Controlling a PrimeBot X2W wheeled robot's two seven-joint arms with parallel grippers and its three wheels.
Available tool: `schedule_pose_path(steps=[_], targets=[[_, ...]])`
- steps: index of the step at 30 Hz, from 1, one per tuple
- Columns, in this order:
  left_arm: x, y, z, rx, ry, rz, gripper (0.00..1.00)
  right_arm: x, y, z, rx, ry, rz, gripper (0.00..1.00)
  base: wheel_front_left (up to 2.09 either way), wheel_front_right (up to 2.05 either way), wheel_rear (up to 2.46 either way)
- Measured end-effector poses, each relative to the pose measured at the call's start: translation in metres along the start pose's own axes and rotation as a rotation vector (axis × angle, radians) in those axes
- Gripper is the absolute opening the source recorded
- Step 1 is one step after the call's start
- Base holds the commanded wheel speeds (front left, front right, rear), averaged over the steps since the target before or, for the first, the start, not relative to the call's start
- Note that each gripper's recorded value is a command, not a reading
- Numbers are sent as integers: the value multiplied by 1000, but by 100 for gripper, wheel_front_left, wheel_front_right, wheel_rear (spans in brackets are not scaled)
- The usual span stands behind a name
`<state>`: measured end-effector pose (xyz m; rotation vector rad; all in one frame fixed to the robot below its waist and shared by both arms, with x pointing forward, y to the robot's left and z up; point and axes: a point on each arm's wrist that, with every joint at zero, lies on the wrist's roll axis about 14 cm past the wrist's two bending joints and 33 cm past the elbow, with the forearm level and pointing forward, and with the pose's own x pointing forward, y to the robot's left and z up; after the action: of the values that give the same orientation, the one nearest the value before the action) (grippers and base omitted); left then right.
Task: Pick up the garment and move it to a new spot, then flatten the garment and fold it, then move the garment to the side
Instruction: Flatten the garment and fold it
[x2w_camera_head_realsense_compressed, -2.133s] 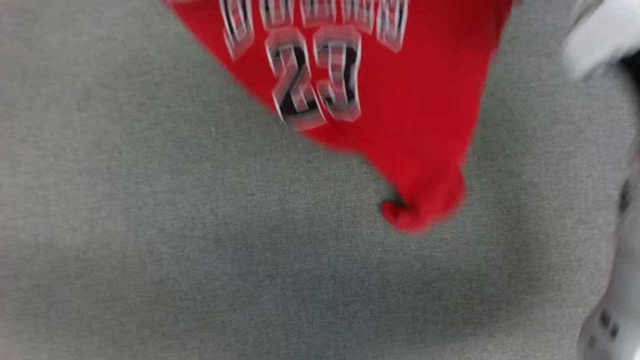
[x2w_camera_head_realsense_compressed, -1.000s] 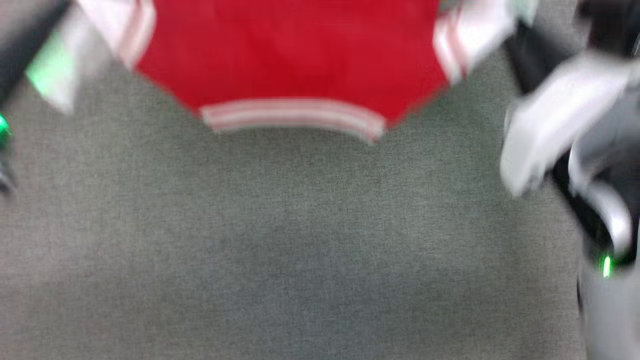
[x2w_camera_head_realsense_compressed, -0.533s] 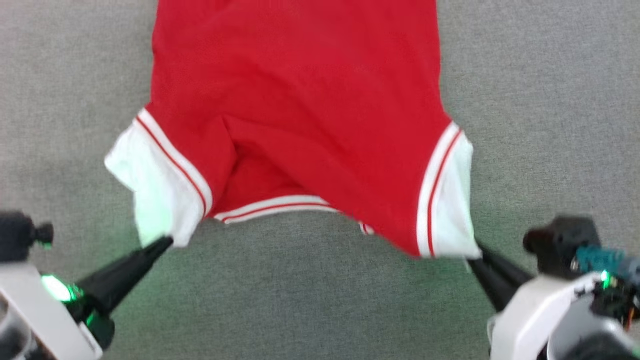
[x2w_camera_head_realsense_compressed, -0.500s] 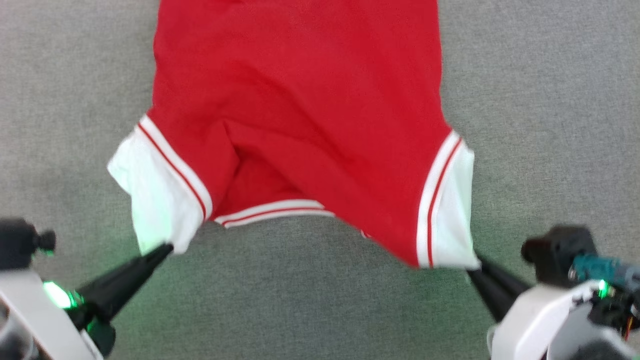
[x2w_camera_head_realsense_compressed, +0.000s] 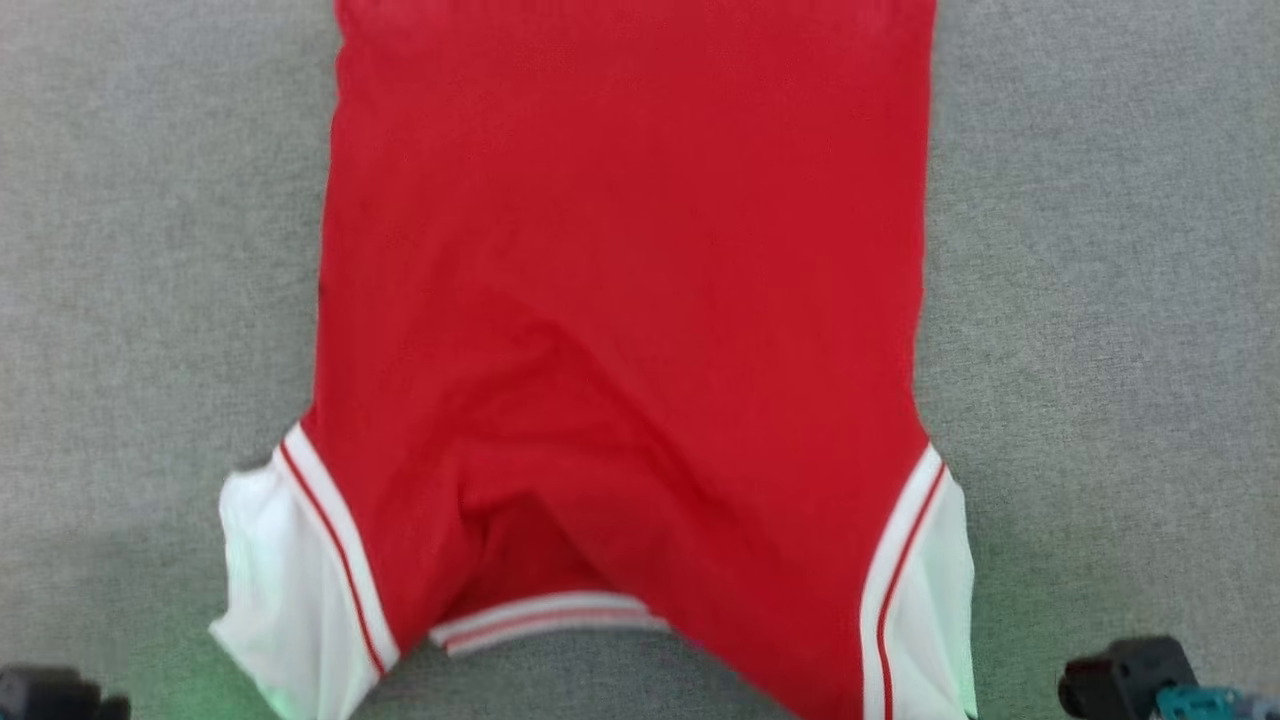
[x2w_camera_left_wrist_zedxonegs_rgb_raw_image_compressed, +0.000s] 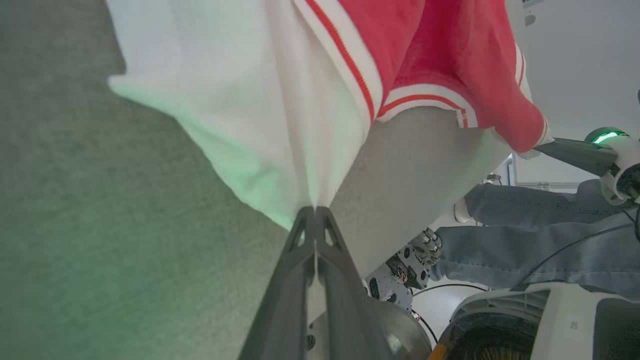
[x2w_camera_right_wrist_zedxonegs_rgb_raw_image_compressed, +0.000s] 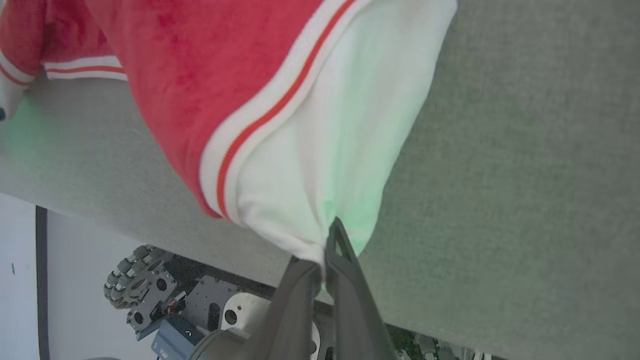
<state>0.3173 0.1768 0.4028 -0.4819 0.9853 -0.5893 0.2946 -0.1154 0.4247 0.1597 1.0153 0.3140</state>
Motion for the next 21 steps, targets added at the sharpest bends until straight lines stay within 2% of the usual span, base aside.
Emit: schedule_pose_path(steps=[4, 8, 15, 18, 21], targets=[[-9, 1, -21, -11, 53, 10, 0, -6, -6, -16, 21, 54, -24, 0, 0, 0, 0], [-14, -1, -35, -18, 91, 7, 0, -10, -18, -15, 13, 54, -71, 0, 0, 0, 0], [-5, -4, -26, -2, 37, -17, 0, 4, -34, -14, -33, 57, -113, 0, 0, 0, 0], [6, 1, -16, -40, -19, -7, 0, 18, -33, -23, -34, 99, -94, 0, 0, 0, 0], [12, 10, -13, -28, -23, 9, 0, 33, -31, -25, -49, 116, -74, 0, 0, 0, 0]])
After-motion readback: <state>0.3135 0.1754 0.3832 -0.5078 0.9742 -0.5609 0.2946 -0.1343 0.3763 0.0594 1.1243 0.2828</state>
